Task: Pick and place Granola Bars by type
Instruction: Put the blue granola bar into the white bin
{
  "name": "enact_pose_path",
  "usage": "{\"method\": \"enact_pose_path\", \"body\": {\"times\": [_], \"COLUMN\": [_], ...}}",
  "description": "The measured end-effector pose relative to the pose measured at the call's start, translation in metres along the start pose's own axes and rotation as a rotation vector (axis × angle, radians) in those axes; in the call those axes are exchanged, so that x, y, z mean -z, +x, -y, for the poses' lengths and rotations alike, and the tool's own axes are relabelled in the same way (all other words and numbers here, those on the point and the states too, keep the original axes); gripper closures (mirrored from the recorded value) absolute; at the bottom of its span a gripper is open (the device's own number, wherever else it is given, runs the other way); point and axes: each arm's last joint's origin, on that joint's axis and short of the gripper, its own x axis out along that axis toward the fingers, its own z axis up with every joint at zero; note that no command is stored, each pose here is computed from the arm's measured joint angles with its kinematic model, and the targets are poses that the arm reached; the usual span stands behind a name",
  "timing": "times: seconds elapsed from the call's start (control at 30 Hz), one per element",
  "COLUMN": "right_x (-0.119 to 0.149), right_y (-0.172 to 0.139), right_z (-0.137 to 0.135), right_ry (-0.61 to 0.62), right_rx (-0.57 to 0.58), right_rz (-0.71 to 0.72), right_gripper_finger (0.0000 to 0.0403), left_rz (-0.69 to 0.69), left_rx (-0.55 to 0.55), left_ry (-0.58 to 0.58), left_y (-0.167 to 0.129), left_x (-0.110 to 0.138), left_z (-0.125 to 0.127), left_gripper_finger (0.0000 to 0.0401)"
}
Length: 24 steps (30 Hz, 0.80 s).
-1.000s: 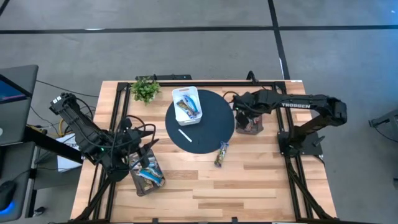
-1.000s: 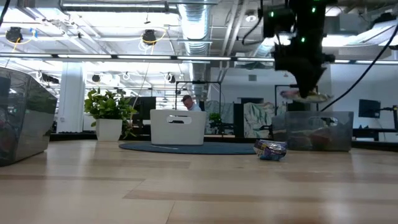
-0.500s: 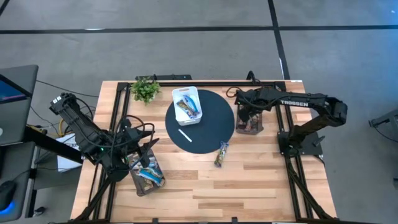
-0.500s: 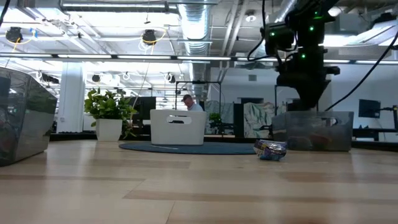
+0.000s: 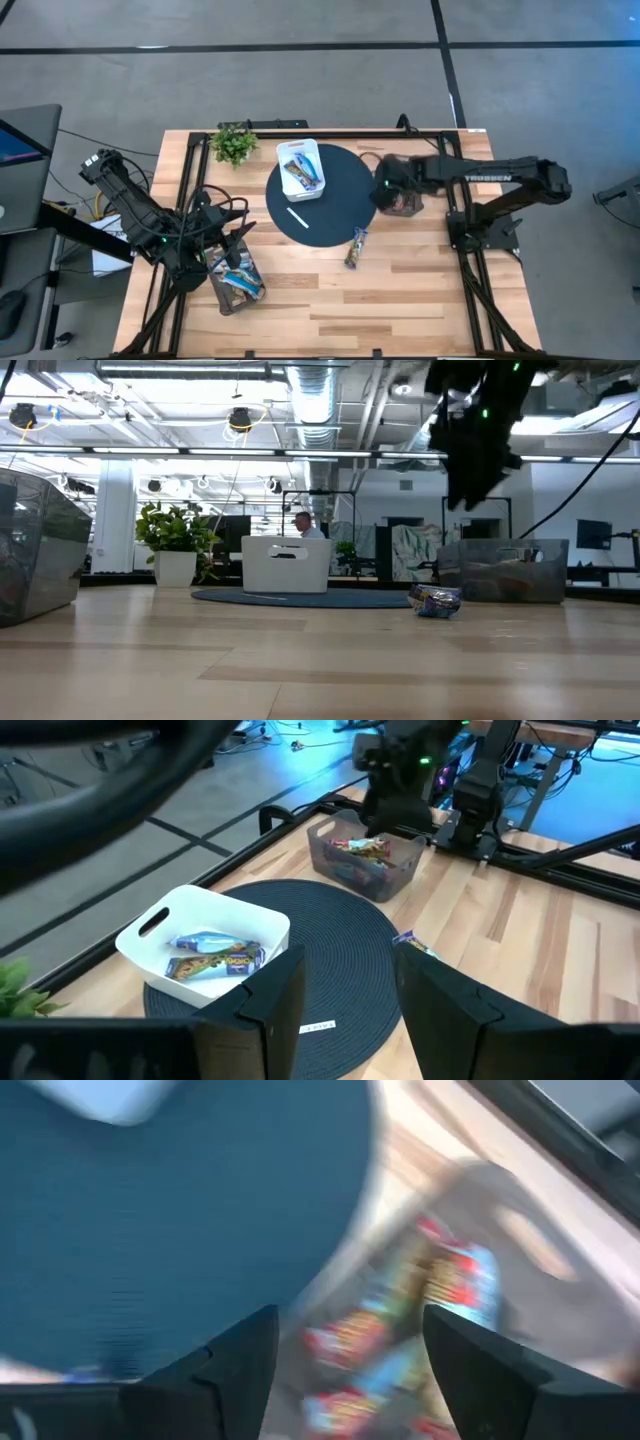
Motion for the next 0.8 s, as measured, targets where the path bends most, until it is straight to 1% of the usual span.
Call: {"method": "enact_pose_path", "body": {"times": [0.07, 0.13, 0.23, 0.3, 0.4, 0.47, 0.57, 0.73, 0.8], "right_x": [0.004, 0.009, 0.020, 0.030, 0.046, 0.057, 0.069, 0.084, 0.087], "right_y": [-0.008, -0.013, -0.020, -0.020, -0.018, -0.010, 0.004, 0.033, 0.044], "right_z": [-0.015, -0.031, -0.053, -0.067, -0.086, -0.096, -0.111, -0.128, -0.133], "right_ry": [-0.027, -0.062, -0.133, -0.191, -0.280, -0.341, -0.389, -0.403, -0.397], "right_rx": [-0.067, -0.131, -0.231, -0.266, -0.268, -0.236, -0.203, -0.151, -0.140], "right_rz": [0.055, 0.081, 0.083, 0.071, 0.043, -0.004, -0.049, -0.169, -0.193], "right_gripper_finger": [0.0161, 0.0163, 0.0164, 0.0164, 0.0164, 0.0164, 0.0164, 0.0164, 0.0164], "left_rz": [0.002, 0.008, 0.023, 0.032, 0.044, 0.041, 0.032, 0.008, -0.015], "left_rx": [-0.001, -0.005, -0.014, -0.021, -0.037, -0.047, -0.065, -0.096, -0.104], "left_ry": [0.012, 0.020, 0.032, 0.037, 0.043, 0.056, 0.075, 0.120, 0.144], "left_y": [0.000, 0.000, 0.000, 0.000, 0.002, 0.004, 0.009, 0.020, 0.026], "left_x": [0.000, 0.000, -0.001, -0.001, -0.001, 0.001, 0.004, 0.013, 0.018], "left_z": [0.000, 0.000, 0.000, -0.001, 0.000, 0.001, 0.005, 0.017, 0.022], "left_gripper_finger": [0.0250, 0.0250, 0.0250, 0.0250, 0.0250, 0.0250, 0.0250, 0.0250, 0.0250]}}
